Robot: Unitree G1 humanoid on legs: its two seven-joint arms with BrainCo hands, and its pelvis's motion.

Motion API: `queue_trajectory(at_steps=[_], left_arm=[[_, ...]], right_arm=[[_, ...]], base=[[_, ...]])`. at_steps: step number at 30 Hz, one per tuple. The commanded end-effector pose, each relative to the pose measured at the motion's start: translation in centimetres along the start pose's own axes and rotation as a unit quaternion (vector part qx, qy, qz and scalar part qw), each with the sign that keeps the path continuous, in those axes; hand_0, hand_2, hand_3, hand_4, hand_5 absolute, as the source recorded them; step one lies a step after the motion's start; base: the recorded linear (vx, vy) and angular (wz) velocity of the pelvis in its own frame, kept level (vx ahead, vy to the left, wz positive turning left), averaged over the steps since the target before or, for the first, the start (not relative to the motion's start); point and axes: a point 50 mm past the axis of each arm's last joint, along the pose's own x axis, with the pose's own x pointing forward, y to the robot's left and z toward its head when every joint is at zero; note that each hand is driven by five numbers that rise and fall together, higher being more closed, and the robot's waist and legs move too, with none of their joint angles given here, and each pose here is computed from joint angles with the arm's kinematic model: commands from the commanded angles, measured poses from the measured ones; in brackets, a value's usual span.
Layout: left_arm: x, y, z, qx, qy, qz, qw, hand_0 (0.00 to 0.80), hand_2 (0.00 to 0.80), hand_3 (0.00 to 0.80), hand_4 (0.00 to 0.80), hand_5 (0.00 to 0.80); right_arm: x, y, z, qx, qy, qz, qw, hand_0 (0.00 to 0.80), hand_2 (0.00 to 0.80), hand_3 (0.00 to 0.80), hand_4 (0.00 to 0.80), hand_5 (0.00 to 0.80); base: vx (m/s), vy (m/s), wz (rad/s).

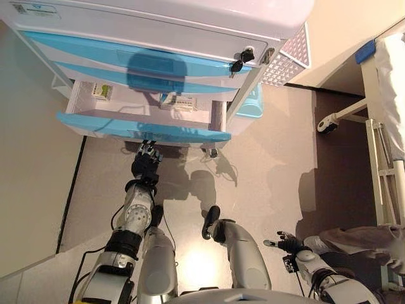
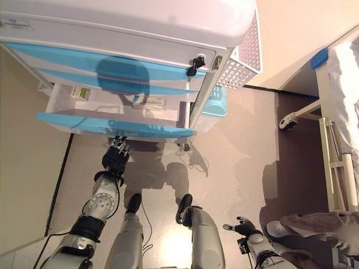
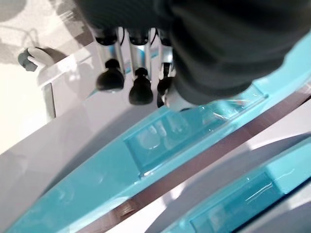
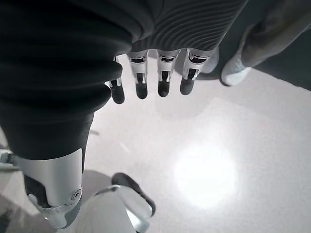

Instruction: Open the drawer and pick up the medicine

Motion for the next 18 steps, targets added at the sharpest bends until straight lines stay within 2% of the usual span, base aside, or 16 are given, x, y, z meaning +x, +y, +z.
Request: queue_trajectory(at_steps=[1, 18], left_arm=[[-1.2, -10.9, 4.6, 0.001, -0.118, -0.291, 0.95, 0.8, 0.8, 0.8, 0.8, 0.8], [-3.1, -9.4, 2.6, -0.013, -0.067, -0.296, 0.953, 0.8, 0.8, 0.8, 0.8, 0.8]], right_arm=[[-0.6, -1.5, -3.0, -0.016, 0.04, -0.024, 0.999, 0.0, 0.0, 0.0, 0.0, 0.0], [-0.6, -2.0, -3.2, -0.011, 0.046, -0.031, 0.998, 0.0, 0.0, 0.0, 0.0, 0.0]], base=[[0.01, -0.01, 0.12], [0.004, -0.011, 0.04]])
